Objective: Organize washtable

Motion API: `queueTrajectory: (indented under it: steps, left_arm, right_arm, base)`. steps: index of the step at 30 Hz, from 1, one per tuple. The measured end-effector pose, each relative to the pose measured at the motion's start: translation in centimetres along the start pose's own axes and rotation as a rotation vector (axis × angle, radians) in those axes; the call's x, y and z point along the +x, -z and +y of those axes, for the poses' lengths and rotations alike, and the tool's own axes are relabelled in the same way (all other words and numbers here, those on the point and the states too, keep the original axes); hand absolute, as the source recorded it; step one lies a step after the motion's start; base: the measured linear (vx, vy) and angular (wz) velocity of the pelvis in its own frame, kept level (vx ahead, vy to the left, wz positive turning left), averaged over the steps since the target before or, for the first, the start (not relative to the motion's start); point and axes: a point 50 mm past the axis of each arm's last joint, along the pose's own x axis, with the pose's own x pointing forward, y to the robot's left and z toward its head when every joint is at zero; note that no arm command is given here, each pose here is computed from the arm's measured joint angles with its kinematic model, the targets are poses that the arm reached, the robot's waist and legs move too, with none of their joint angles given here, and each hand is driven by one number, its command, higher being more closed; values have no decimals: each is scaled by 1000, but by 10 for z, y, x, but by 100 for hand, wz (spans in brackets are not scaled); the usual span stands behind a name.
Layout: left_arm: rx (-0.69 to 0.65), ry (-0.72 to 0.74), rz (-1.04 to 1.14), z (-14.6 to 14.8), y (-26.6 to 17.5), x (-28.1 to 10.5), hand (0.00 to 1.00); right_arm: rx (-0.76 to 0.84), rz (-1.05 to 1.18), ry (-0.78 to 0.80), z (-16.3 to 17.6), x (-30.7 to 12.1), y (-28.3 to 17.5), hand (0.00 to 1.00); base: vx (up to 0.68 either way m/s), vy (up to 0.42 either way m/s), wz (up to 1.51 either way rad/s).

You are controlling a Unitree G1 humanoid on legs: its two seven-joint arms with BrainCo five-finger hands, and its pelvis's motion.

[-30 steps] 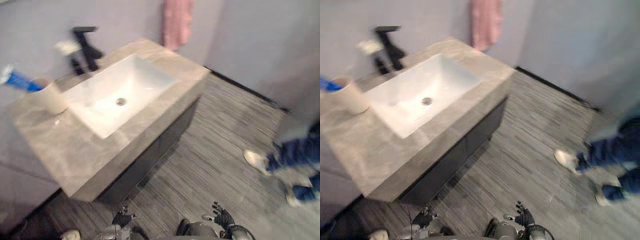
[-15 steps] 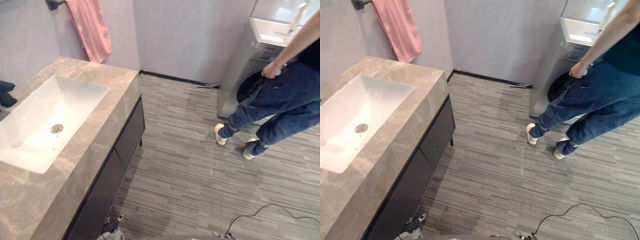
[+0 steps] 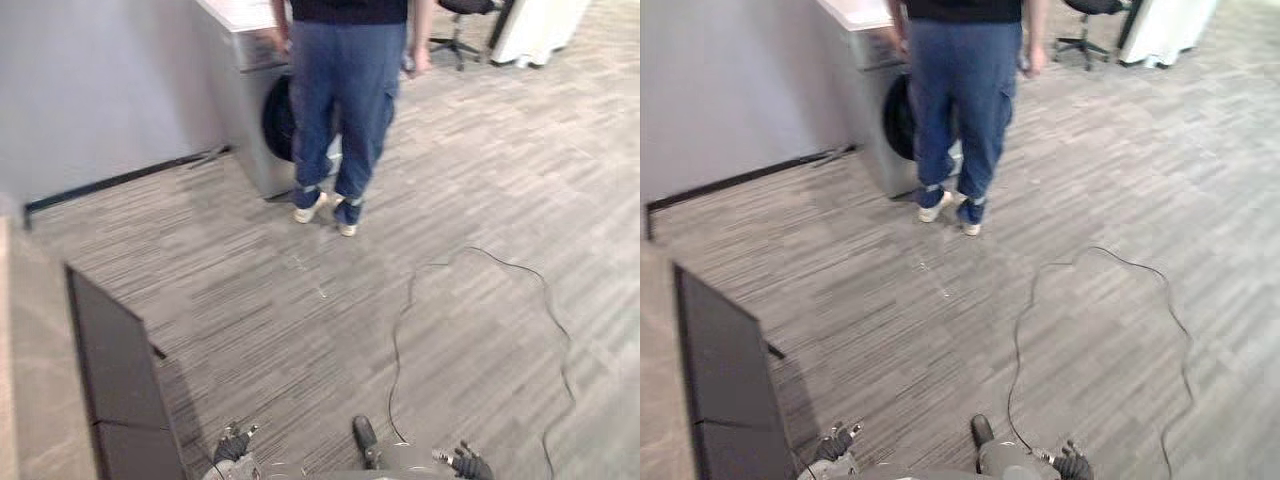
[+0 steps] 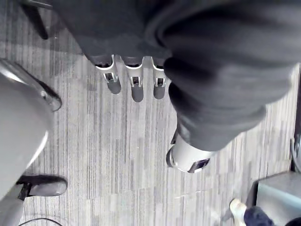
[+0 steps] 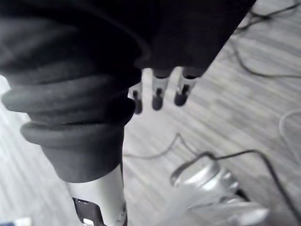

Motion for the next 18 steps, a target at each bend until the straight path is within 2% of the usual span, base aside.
queueTrajectory:
  steps: [6, 9, 12, 18]
  left_arm:
    - [205, 60, 28, -7, 9, -3, 0]
    - [245, 57, 33, -3, 8, -1, 0]
    - [276, 78, 38, -11, 9, -1, 0]
    - [323, 89, -9, -13, -10, 6, 0]
  right_arm:
    - [16, 6, 4, -1, -3, 6, 0]
    - [16, -7, -12, 6, -1, 1, 0]
    - [18, -7, 3, 1, 1, -4, 0]
    - [-4, -70, -38, 14, 4, -23, 0]
  base:
    - [106, 165, -108]
    - [55, 103, -96]
    - [18, 113, -95]
    - [-81, 99, -82]
